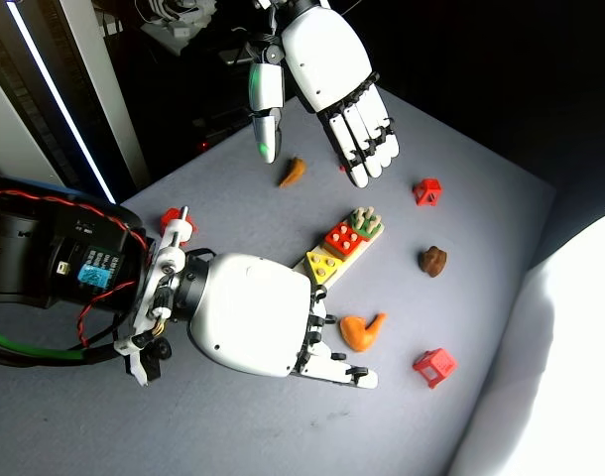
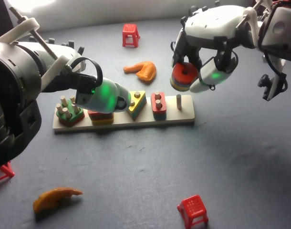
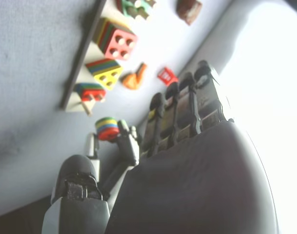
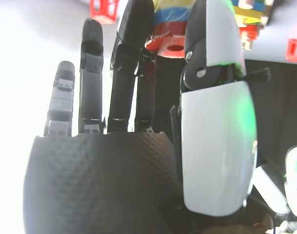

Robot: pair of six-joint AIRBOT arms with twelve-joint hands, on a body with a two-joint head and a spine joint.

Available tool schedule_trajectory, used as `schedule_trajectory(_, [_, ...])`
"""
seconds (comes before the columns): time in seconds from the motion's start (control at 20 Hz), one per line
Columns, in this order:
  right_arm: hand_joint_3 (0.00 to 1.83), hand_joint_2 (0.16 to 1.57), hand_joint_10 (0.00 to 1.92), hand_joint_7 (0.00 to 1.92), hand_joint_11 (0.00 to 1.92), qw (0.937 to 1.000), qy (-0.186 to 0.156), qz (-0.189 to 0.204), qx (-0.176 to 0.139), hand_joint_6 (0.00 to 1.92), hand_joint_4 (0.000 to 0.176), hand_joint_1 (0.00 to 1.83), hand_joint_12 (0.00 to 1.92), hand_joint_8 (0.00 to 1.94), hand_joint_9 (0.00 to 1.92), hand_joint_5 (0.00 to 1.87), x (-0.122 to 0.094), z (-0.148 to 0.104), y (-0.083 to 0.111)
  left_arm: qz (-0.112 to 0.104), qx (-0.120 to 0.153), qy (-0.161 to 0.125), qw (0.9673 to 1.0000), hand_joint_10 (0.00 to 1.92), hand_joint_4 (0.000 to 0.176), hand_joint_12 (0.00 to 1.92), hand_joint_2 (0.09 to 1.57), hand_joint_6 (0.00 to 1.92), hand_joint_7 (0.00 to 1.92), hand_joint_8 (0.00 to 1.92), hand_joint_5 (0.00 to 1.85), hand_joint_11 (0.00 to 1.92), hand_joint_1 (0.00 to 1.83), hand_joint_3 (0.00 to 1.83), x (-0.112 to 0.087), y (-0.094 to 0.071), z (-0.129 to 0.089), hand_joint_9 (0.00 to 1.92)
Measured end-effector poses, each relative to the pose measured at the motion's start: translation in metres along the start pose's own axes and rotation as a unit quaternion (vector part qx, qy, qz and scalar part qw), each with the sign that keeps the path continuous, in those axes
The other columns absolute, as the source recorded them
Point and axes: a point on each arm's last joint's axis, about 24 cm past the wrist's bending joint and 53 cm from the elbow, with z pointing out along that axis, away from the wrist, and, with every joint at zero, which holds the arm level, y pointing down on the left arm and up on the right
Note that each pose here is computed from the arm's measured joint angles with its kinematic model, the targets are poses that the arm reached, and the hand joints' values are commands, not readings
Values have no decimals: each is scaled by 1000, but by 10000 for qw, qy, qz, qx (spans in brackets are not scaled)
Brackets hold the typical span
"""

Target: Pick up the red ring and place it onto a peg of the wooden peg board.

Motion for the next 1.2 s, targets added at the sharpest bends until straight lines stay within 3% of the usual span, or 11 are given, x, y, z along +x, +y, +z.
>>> schedule_trajectory(0.2, [1,1023,35,1214,0,9998,180,-93,-34,678,44,1256,569,602,668,1184,8,0,3,-75,-57,-9,10000,0,0,0,1156,3,18,1,57,0,0,2,-3,3,3,0])
schedule_trajectory(0.25, [0,1015,26,1220,0,9997,235,-109,-40,654,32,1261,380,553,660,1222,11,0,3,-98,-75,-23,9999,0,0,0,1163,10,32,6,80,0,0,5,-3,4,3,0])
schedule_trajectory(0.3, [1,1027,8,1142,0,9996,255,-124,-44,685,0,1270,75,623,617,1236,12,0,3,-124,-79,-18,9999,0,0,0,1162,9,34,7,78,0,0,4,-4,4,4,0])
schedule_trajectory(0.35, [1,1029,1,1111,0,9995,270,-143,-46,675,0,1275,14,655,598,1249,13,0,3,-154,-81,-5,9998,6,0,5,1157,16,55,14,101,11,0,1,-3,5,4,16])
schedule_trajectory(0.65, [1,1067,14,987,0,9992,336,-190,-80,790,0,1261,0,809,621,1192,18,1,6,-189,-127,23,9997,4,0,0,1160,11,47,7,86,0,0,2,-3,7,6,10])
schedule_trajectory(0.8, [3,1059,12,1008,0,9990,367,-244,-81,765,0,1265,384,793,616,1204,22,1,6,-177,-148,61,9997,0,0,0,1151,0,26,1,60,0,0,0,0,9,7,0])
schedule_trajectory(0.85, [0,1055,9,1040,0,9989,383,-261,-82,775,0,1268,246,754,610,1200,23,1,6,-159,-139,78,9997,1,0,0,1157,2,32,4,64,0,0,1,2,8,6,2])
schedule_trajectory(0.9, [4,1094,13,930,0,9987,355,-366,-64,907,0,1249,48,900,560,1126,24,1,4,-170,-135,120,9997,4,0,0,1162,8,44,8,79,0,0,3,4,9,6,10])
schedule_trajectory(1.05, [4,1130,12,818,0,9981,336,-516,-54,968,0,1233,0,1062,470,1079,28,3,3,-161,-49,126,9998,0,0,0,1157,1,33,1,67,0,0,0,4,5,7,3])
schedule_trajectory(1.1, [0,1084,45,959,0,9979,371,-522,-53,814,0,1259,0,900,531,1168,31,3,3,-155,-27,118,9998,0,0,0,1152,0,26,0,59,0,0,0,4,3,7,0])
schedule_trajectory(1.2, [2,1080,37,953,0,9979,360,-534,-51,844,0,1255,0,875,505,1160,30,3,2,-146,-20,96,9998,0,0,0,1155,6,23,6,55,0,0,0,3,3,7,0])
